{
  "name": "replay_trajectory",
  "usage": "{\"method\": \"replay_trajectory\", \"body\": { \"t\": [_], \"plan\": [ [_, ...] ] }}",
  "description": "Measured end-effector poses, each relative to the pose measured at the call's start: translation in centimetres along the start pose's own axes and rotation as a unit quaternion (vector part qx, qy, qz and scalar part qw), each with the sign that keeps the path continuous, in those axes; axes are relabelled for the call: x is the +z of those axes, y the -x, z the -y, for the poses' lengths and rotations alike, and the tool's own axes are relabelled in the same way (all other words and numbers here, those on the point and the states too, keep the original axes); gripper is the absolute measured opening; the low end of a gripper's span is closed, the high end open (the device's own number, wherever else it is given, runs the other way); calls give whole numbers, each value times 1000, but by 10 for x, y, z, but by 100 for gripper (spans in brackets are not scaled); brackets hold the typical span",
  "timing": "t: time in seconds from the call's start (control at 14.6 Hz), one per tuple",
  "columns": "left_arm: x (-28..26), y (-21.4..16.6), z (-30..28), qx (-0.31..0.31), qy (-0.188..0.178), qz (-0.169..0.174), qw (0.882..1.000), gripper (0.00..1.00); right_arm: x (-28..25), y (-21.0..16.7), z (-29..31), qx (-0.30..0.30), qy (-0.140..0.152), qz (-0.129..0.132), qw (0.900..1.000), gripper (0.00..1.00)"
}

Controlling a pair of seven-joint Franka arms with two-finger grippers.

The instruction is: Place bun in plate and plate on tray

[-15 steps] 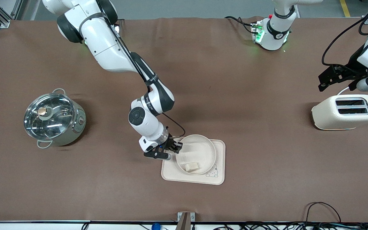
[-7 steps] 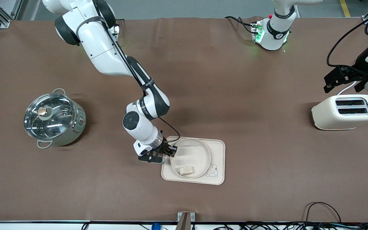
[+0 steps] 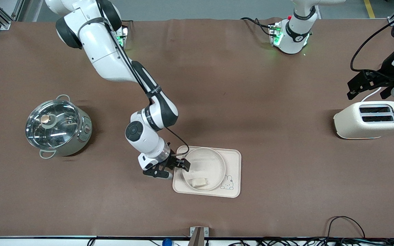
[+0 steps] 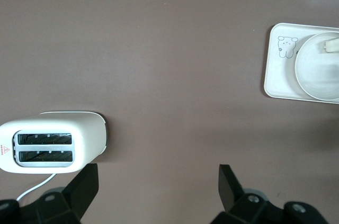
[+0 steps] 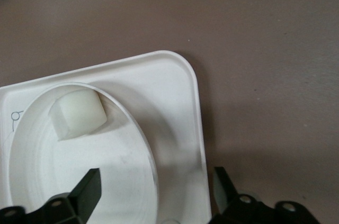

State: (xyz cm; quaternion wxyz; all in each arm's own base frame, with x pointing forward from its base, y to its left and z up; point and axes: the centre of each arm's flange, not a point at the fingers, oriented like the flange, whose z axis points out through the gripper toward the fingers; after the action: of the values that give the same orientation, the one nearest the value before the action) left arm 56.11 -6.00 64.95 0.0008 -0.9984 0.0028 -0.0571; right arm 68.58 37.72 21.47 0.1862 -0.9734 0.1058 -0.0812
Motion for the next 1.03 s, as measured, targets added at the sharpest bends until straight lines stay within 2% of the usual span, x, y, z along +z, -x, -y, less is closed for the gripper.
{"method": "replay_trajectory", "body": {
  "t": [0.21,0.34,0.48,0.76,0.89,1.03],
  "plan": [
    [0,0,1,-1,0,0,1000,100,-53,-20,-7,11,22,53,998,100],
    [0,0,1,-1,0,0,1000,100,-97,-43,-33,11,50,80,995,100],
    [0,-1,1,-1,0,0,1000,100,-142,-71,-70,-20,79,88,993,100],
    [0,-1,2,-1,0,0,1000,100,-257,-113,-145,-51,102,106,988,100],
    [0,-1,1,-1,0,-1,1000,100,-322,-109,-154,-59,128,110,984,100],
    [0,-1,1,-1,0,-1,1000,100,-375,-93,-144,-71,143,107,981,100]
  ]
}}
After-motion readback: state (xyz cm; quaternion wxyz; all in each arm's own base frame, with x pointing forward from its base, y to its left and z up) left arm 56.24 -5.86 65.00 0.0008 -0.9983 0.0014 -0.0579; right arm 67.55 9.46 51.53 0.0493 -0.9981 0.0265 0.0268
